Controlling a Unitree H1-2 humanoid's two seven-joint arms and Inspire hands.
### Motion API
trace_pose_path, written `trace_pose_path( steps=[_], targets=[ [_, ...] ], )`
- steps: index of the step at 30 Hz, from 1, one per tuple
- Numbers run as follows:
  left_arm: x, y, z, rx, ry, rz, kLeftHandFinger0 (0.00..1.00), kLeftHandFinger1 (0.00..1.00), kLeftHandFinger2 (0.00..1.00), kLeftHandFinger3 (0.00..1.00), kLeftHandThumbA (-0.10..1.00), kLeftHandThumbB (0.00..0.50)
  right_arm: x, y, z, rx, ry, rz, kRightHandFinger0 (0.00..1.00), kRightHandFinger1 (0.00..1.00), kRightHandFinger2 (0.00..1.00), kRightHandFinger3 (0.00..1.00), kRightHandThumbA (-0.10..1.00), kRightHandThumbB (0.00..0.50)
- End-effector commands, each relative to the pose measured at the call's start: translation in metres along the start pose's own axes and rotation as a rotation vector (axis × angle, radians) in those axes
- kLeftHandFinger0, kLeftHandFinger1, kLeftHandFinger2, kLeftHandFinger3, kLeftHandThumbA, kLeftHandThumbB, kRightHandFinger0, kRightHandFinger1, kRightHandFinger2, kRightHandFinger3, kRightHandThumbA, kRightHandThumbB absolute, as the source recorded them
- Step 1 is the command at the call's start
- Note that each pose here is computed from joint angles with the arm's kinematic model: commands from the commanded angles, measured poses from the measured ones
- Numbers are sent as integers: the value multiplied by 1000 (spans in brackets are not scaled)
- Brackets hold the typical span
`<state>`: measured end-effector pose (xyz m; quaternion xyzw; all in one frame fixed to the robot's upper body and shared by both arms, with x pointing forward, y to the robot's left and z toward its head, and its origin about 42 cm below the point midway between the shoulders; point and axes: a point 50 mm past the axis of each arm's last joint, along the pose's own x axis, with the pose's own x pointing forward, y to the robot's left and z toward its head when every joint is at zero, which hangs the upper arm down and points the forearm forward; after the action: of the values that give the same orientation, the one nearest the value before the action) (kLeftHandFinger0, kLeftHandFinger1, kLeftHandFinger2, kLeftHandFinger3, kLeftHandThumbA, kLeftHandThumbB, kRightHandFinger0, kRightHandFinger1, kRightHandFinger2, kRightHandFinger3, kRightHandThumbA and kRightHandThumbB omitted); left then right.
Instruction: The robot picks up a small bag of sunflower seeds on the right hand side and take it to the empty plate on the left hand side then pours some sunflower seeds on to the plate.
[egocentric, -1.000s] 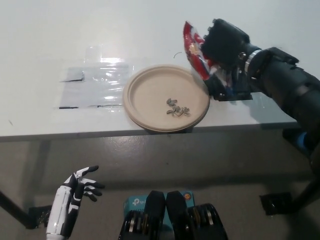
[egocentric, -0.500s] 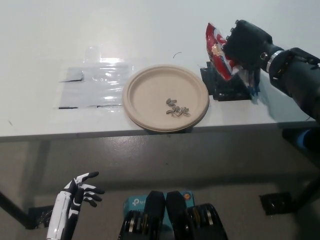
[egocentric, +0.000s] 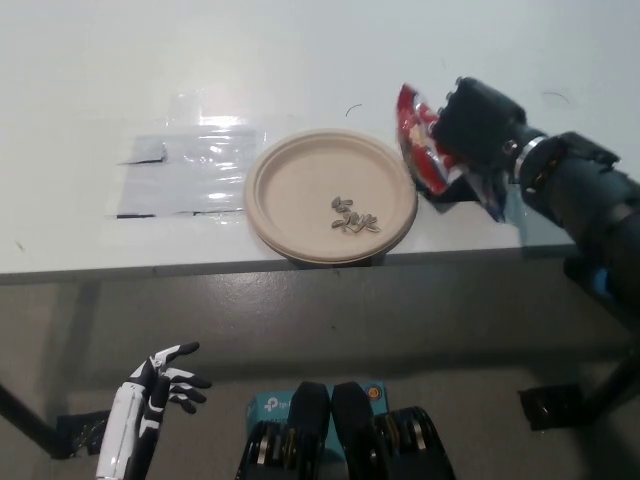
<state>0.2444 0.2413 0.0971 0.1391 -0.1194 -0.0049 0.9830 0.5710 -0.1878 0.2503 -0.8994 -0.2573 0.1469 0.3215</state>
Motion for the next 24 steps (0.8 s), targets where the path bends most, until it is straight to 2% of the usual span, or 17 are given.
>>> trace_pose_path(
  steps=[1, 3, 4, 6, 9, 19, 23, 24],
  targets=[
    [1, 4, 7, 22, -56, 34, 381, 403, 460, 713, 1000, 0, 13, -18, -24, 145, 150, 145, 1000, 1000, 1000, 1000, 251, 409],
    [1, 4, 7, 19, -49, 31, 388, 406, 462, 718, 1000, 9, 14, -17, -21, 178, 174, 192, 1000, 1000, 1000, 1000, 350, 473],
    [2, 5, 7, 13, -49, 31, 392, 408, 465, 721, 1000, 11, 15, -16, -19, 213, 186, 222, 1000, 1000, 1000, 1000, 435, 499],
    [1, 5, 7, 13, -46, 32, 397, 409, 468, 726, 1000, 21, 14, -14, -16, 235, 186, 237, 1000, 1000, 1000, 1000, 531, 500],
    [1, 6, 7, 17, -49, 34, 388, 404, 465, 725, 1000, 8, 13, -11, -14, 271, 179, 259, 1000, 1000, 1000, 1000, 659, 500],
    [0, 5, 7, 17, -45, 38, 393, 404, 461, 707, 1000, 4, 12, -12, -25, 469, 192, 353, 1000, 1000, 1000, 1000, 690, 500],
    [0, 6, 5, 4, -44, 40, 403, 406, 463, 708, 1000, 18, 13, -19, -29, 713, 130, 438, 1000, 1000, 1000, 1000, 617, 500],
    [0, 6, 5, 2, -43, 39, 406, 408, 465, 710, 1000, 22, 13, -20, -29, 747, 108, 448, 1000, 1000, 1000, 1000, 630, 500]
  ],
)
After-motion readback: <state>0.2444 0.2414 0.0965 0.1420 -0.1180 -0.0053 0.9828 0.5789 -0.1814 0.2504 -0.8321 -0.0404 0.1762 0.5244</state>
